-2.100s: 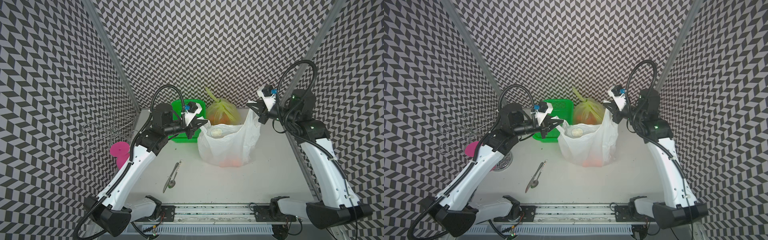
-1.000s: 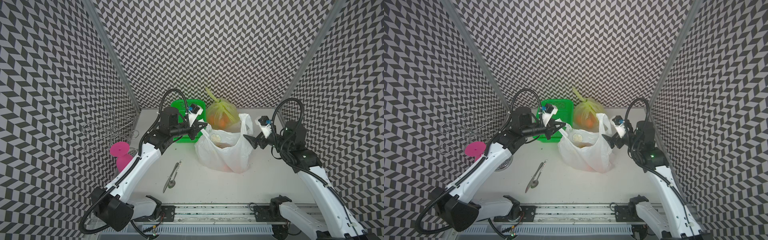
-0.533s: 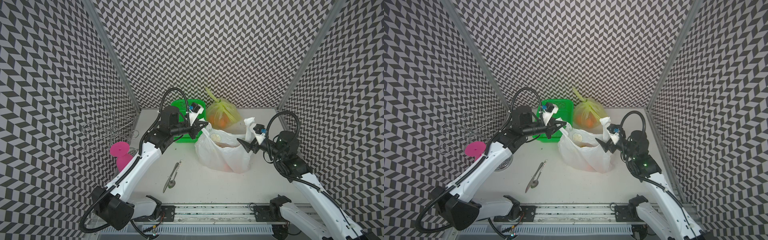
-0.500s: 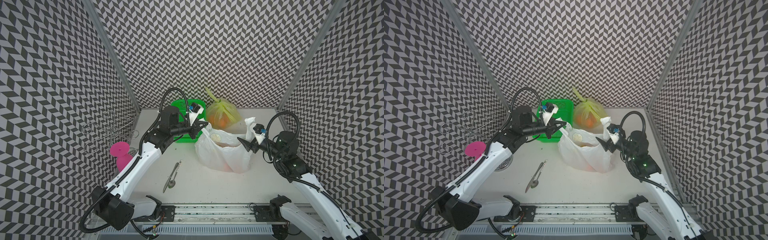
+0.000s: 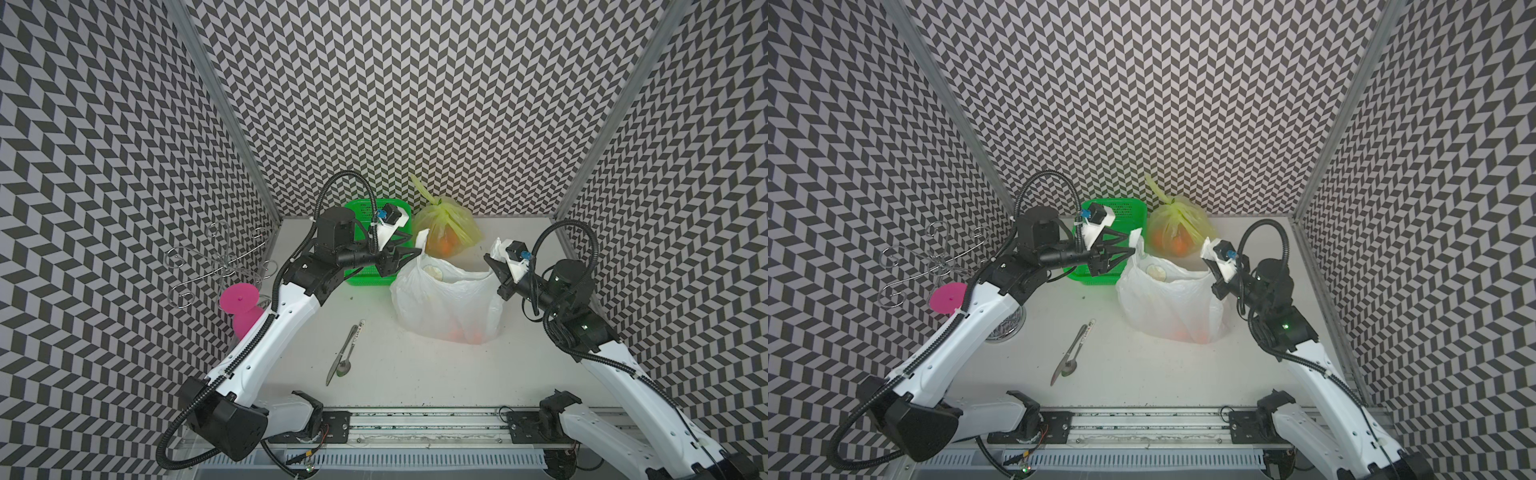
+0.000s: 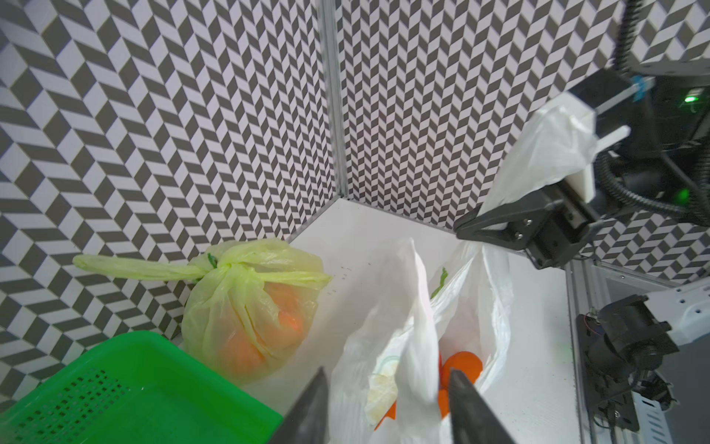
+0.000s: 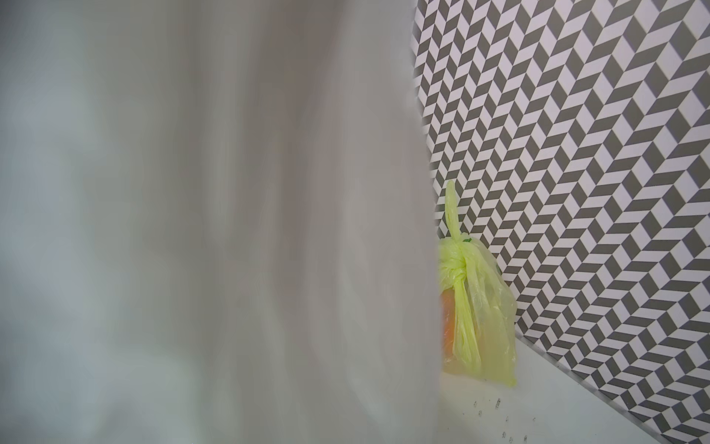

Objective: Place the oranges into plastic bags & tie knots
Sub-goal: Tie the plastic bag at the center of the board.

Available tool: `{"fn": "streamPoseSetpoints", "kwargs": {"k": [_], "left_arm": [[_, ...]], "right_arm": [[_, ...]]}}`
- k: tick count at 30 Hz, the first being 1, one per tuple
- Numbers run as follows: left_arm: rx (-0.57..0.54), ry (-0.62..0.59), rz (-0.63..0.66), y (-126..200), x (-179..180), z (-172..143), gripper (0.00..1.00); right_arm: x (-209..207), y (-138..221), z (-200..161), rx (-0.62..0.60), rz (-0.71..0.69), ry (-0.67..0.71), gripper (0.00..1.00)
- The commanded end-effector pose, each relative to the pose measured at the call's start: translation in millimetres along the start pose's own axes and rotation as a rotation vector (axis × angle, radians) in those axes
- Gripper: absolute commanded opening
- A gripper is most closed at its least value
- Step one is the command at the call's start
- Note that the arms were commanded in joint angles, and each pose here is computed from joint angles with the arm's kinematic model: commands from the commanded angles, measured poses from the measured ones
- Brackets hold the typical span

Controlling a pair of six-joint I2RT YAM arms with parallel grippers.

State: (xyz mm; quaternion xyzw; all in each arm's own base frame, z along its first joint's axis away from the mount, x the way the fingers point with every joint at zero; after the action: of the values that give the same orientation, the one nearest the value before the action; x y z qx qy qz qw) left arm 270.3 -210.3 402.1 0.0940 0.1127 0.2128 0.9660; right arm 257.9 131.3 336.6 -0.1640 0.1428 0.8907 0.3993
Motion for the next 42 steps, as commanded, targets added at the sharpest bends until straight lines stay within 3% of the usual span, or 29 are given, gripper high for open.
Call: {"fn": "streamPoseSetpoints", "kwargs": {"k": [1, 7, 11, 15, 25, 35, 42], "left_arm": [[-0.017, -0.116, -0.050, 27, -17, 11, 0.71], [-0.009, -0.220, -0.075, 36, -17, -13, 0.86], [0.033, -0.251, -0.091, 19, -2, -26, 0.88], [0.051, -0.241, -0.198, 0, 8, -32, 0.90], [-0.005, -0.191, -0.328, -41, 31, -32, 0.90], [-0.037, -0.131, -0.352, -68, 54, -32, 0.87], [-0.031, -0.090, -0.456, -80, 48, -33, 0.87]], "right_arm": [[-11, -6, 16, -0.027, 0.008, -0.022, 0.00], [-14, -15, 12, -0.008, 0.061, -0.068, 0.00], [-14, -16, 8, 0.004, 0.064, -0.070, 0.00], [-12, -13, 6, 0.002, 0.061, -0.065, 0.00], [-9, -11, 4, -0.008, 0.071, -0.055, 0.00], [-7, -11, 2, -0.012, 0.080, -0.052, 0.00], [-7, -12, 0, -0.012, 0.084, -0.047, 0.00]]}}
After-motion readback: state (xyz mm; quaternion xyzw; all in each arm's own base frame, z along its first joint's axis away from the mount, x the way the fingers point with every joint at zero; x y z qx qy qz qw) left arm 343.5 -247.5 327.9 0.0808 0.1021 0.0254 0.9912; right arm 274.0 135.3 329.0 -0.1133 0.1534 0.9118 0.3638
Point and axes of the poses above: each gripper's point midway between its finger pads, its own y axis back along the fingers, its own x axis along the line the jaws close on, z = x × y, the point moved 6 cm from there along y, back along the fingers, and after that the axes turned 11 degrees about y, right-handed, at the moved point
